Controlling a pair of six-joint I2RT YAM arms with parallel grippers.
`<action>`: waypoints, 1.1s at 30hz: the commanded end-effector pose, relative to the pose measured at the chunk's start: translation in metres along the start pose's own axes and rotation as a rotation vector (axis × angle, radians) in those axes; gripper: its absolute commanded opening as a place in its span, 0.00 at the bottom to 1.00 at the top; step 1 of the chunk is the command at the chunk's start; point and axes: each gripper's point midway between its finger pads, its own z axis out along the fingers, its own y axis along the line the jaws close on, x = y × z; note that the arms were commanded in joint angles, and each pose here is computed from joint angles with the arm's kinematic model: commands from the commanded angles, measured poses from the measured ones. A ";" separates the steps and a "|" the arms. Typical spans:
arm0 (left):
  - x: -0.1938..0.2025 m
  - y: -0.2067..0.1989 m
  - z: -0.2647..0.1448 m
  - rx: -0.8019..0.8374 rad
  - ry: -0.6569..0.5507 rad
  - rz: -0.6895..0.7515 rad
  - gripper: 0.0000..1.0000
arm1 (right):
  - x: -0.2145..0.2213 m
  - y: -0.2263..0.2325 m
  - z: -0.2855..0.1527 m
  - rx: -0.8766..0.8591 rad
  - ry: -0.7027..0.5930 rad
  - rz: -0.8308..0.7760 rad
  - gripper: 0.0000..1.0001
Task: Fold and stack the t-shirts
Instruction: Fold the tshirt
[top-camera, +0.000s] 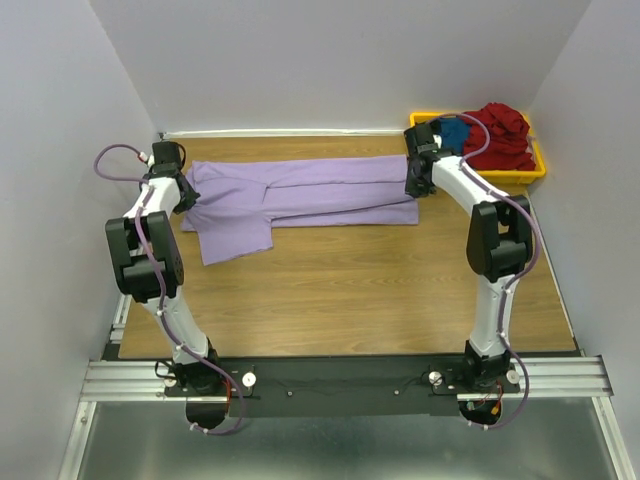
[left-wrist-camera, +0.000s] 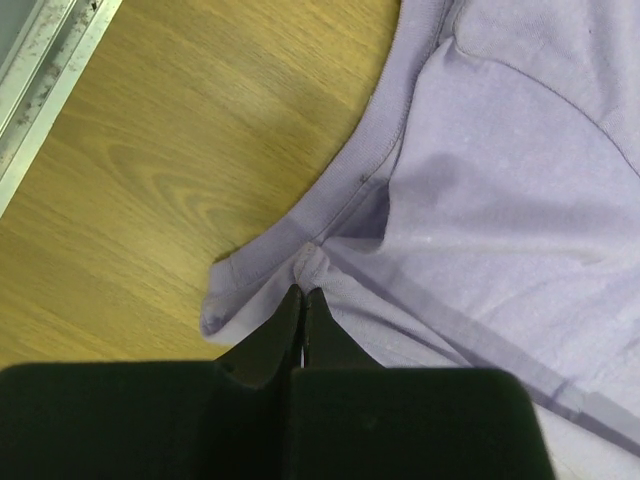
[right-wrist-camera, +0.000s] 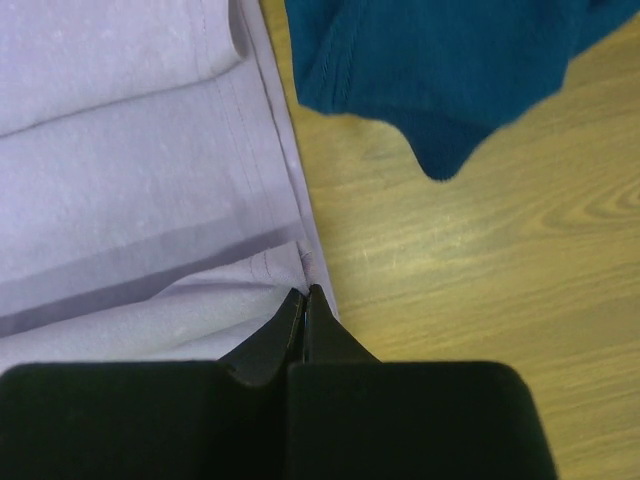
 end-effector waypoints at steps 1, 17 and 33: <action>-0.005 -0.003 0.008 0.001 -0.007 0.016 0.00 | -0.007 -0.011 0.016 0.071 -0.014 -0.019 0.01; -0.007 -0.001 0.015 -0.021 -0.031 0.000 0.03 | -0.004 -0.009 0.041 0.096 -0.005 -0.028 0.06; -0.008 0.009 -0.062 0.049 -0.181 -0.046 0.49 | 0.016 0.014 -0.025 -0.169 0.010 0.044 0.35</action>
